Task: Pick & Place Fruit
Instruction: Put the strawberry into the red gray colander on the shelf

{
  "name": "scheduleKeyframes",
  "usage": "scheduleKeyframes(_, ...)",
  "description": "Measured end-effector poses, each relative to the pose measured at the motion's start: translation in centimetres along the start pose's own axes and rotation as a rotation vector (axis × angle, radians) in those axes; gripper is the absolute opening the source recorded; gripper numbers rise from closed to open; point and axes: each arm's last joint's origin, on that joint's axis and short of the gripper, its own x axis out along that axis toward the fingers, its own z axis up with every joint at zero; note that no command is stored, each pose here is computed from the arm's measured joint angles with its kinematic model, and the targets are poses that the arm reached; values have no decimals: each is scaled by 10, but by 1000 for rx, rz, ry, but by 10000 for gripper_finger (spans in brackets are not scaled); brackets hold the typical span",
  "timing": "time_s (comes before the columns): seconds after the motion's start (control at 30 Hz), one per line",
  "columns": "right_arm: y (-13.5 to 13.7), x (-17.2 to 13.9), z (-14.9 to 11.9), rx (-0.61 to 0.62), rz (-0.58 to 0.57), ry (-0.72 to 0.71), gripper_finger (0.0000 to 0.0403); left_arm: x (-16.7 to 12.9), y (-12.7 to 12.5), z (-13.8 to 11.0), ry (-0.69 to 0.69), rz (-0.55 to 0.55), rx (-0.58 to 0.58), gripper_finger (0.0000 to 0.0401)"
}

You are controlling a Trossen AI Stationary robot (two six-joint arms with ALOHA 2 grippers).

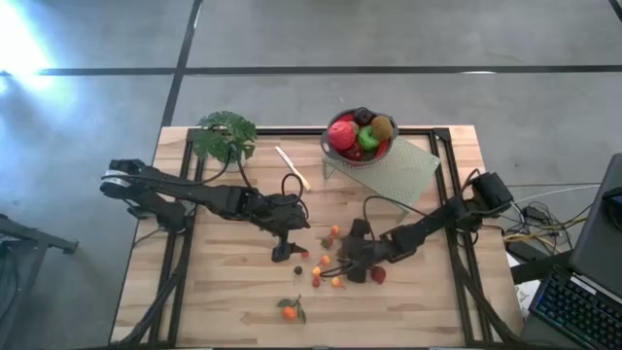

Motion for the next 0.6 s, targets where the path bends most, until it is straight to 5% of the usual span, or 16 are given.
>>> scheduleKeyframes(0.37, -1, -6, 3, -33, 24, 7, 130, 0, 0, 0, 0, 1, -1, 360)
scheduleKeyframes(0.6, -5, -30, 18, -63, 26, 30, 142, 0, 0, 0, 0, 0, 0, 360)
